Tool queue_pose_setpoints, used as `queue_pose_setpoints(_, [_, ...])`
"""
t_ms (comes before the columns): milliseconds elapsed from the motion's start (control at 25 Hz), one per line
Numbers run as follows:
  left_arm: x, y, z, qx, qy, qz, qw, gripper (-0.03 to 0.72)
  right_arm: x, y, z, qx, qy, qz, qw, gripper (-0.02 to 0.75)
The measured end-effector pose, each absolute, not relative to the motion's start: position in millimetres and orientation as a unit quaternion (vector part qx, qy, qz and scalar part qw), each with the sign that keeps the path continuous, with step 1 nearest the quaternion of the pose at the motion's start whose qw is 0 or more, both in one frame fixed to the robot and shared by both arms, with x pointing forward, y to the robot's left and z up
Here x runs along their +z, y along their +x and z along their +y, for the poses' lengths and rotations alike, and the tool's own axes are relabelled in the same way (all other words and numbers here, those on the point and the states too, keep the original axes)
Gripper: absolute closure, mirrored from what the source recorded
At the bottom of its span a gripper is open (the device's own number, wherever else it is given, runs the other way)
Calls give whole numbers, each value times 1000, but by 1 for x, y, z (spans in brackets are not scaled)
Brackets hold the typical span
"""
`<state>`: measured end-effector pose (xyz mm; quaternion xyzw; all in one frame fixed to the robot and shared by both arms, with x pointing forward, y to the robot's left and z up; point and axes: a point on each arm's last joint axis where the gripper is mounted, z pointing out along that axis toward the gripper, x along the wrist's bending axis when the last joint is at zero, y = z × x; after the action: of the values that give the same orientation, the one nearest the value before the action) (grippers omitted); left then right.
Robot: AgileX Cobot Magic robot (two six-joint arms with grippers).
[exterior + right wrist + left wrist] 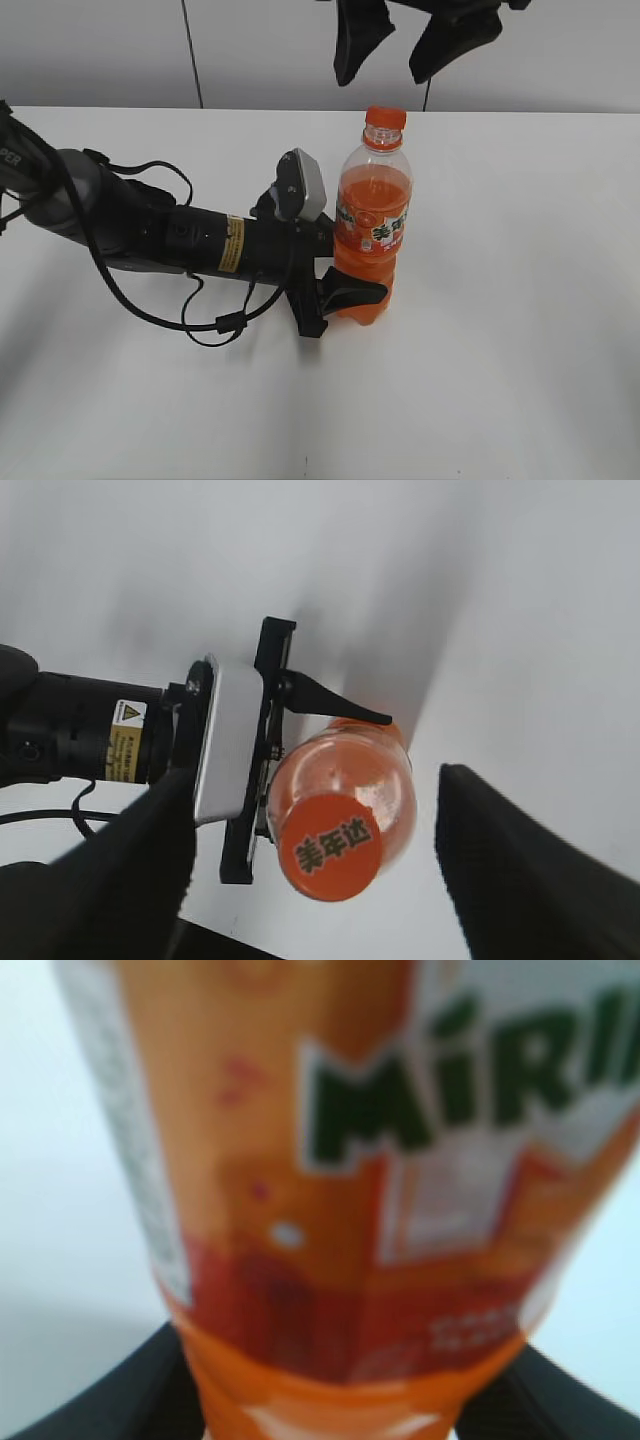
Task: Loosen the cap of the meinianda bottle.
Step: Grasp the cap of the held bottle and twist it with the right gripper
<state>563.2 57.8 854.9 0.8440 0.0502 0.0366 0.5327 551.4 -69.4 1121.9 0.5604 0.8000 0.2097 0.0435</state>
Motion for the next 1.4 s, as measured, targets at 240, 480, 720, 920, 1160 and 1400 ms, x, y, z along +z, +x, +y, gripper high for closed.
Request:
queue_pose_setpoints(240, [855, 563, 58, 37, 844, 50, 533, 280, 1119, 551, -70, 205, 561, 801, 42, 197])
queue_pose_setpoints(480, [855, 563, 58, 37, 844, 50, 533, 280, 1102, 549, -71, 178, 565, 805, 32, 215])
queue_pose_setpoints(720, [855, 563, 58, 37, 844, 50, 533, 280, 1101, 547, -69, 181, 568, 803, 17, 216])
queue_pose_setpoints(920, [855, 563, 58, 37, 844, 50, 533, 280, 1102, 547, -69, 182, 568, 803, 15, 216])
queue_pose_setpoints(1160, [855, 563, 58, 37, 844, 50, 533, 280, 1102, 547, -69, 182, 568, 802, 14, 222])
queue_pose_setpoints(1400, [855, 563, 58, 37, 844, 50, 533, 280, 1102, 547, -69, 182, 569, 802, 14, 224])
